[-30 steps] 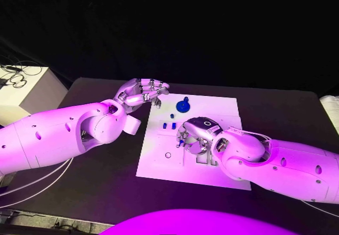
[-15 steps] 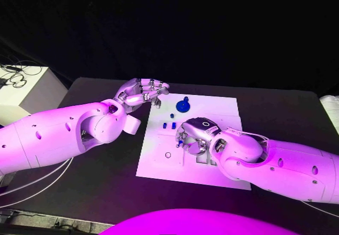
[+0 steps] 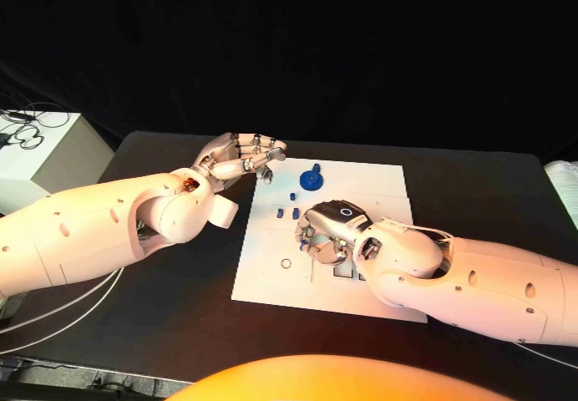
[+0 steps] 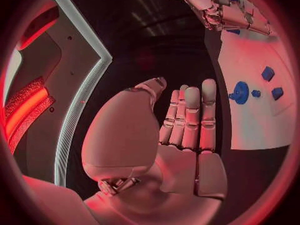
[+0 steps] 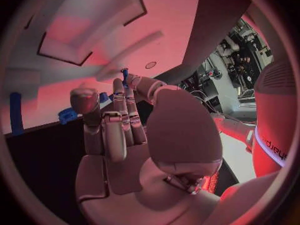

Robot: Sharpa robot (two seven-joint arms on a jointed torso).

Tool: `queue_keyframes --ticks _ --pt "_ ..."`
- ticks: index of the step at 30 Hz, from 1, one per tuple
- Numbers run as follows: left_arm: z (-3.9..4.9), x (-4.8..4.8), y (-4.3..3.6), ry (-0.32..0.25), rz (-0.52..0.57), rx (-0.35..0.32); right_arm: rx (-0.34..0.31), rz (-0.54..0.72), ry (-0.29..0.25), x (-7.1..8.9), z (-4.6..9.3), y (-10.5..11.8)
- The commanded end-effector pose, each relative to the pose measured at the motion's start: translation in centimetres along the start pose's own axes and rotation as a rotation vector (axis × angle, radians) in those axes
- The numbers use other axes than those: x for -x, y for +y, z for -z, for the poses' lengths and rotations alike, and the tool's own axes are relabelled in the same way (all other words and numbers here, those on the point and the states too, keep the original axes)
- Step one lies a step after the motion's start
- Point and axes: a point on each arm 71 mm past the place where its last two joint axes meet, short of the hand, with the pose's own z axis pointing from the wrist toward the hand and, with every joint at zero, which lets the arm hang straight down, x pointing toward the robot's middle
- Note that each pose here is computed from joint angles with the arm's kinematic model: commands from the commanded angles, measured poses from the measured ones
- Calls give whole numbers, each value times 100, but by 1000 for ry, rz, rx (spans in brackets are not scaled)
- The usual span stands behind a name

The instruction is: Assemble the parts on the task board

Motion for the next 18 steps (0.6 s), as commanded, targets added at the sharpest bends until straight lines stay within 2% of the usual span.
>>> queue_keyframes --ticks 1,10,18 --pt "-7 -16 -4 9 5 -3 9 23 7 -12 -3 14" --pt "-8 -17 -3 10 4 -1 -6 54 58 -57 -18 -5" --pt "-10 -19 -3 10 4 -1 -4 81 76 -94 -28 11"
